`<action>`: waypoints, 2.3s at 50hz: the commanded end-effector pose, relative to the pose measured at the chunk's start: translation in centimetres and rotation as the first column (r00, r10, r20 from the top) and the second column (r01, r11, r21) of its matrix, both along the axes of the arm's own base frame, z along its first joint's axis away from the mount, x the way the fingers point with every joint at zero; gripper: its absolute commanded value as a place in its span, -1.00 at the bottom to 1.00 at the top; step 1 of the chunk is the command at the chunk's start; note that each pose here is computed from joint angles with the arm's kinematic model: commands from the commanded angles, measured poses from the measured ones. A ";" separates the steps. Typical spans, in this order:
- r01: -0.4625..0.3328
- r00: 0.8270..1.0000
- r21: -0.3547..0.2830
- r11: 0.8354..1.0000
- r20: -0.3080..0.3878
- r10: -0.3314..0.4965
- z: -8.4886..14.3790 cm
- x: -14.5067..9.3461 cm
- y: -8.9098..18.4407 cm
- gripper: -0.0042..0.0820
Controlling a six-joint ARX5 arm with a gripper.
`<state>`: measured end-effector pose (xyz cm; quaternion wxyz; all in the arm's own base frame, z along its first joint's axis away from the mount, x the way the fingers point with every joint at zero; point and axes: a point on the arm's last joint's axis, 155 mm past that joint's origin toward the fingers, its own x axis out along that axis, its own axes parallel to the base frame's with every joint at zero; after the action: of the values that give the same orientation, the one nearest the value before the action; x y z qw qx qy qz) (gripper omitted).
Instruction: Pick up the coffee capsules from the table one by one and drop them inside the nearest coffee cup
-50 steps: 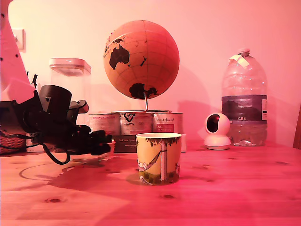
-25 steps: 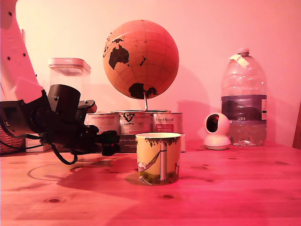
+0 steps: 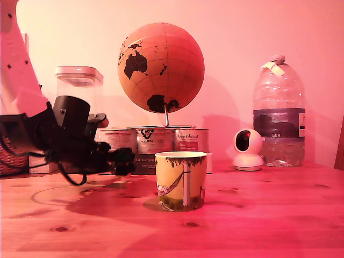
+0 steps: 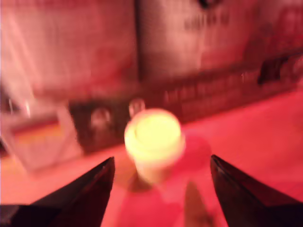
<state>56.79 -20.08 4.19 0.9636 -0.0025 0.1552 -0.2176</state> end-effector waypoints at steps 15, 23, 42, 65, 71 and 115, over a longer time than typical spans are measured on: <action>-0.006 0.997 0.003 1.000 -0.079 0.007 -2.8 1.2 -0.4 0.45; -0.008 0.996 0.003 1.000 -0.090 0.008 -2.9 1.2 -0.4 0.45; -0.009 0.996 0.002 1.000 -0.091 0.009 -3.0 1.3 -0.4 -0.12; 0.003 0.996 0.034 0.999 -0.094 0.000 -3.4 1.1 -0.3 -0.44; 0.016 0.996 0.035 0.999 -0.092 -0.013 -3.3 1.0 -0.4 -0.44; 0.209 0.978 -0.006 0.978 0.016 -0.209 2.6 -5.7 -2.2 -0.44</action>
<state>51.73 -22.11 5.06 0.9361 0.0097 0.1628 -0.3116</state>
